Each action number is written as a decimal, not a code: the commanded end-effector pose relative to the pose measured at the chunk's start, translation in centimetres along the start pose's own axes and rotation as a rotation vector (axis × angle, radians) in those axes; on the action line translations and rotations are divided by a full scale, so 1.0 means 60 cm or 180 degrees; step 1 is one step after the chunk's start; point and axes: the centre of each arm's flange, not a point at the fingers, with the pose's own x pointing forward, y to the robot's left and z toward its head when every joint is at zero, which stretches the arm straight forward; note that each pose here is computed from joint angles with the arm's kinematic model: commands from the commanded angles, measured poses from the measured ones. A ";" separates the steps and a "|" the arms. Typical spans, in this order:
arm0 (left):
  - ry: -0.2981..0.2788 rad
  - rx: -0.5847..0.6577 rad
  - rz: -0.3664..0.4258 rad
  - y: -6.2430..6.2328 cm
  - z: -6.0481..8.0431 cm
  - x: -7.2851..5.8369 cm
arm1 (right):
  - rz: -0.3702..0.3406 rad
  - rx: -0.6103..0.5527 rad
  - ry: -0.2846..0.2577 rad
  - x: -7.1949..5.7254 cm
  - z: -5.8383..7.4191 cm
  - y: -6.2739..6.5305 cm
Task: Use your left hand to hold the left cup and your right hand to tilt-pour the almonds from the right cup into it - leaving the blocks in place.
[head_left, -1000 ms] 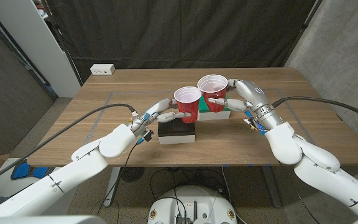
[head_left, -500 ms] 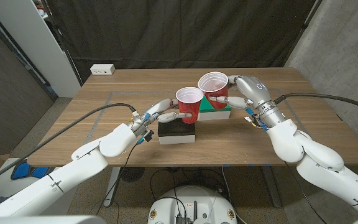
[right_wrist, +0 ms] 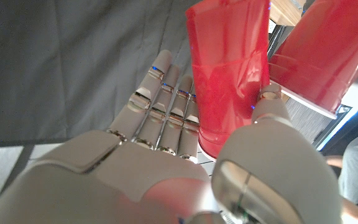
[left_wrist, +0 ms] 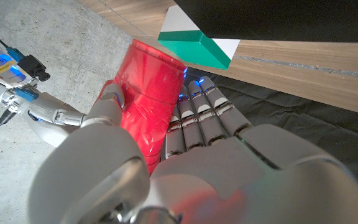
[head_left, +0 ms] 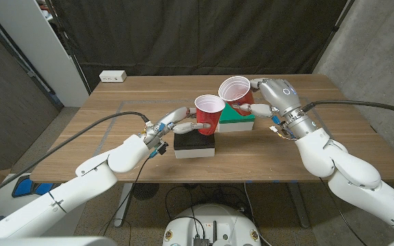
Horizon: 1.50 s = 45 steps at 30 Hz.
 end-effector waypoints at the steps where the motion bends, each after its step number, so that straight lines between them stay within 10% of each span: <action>1: 0.0020 0.0087 0.0029 0.007 0.012 -0.001 | -0.0120 -0.0552 -0.0159 0.005 0.015 -0.006; 45: -0.0159 0.0113 0.0243 0.006 0.016 0.002 | -0.0628 -0.1894 -0.0806 0.041 0.054 -0.043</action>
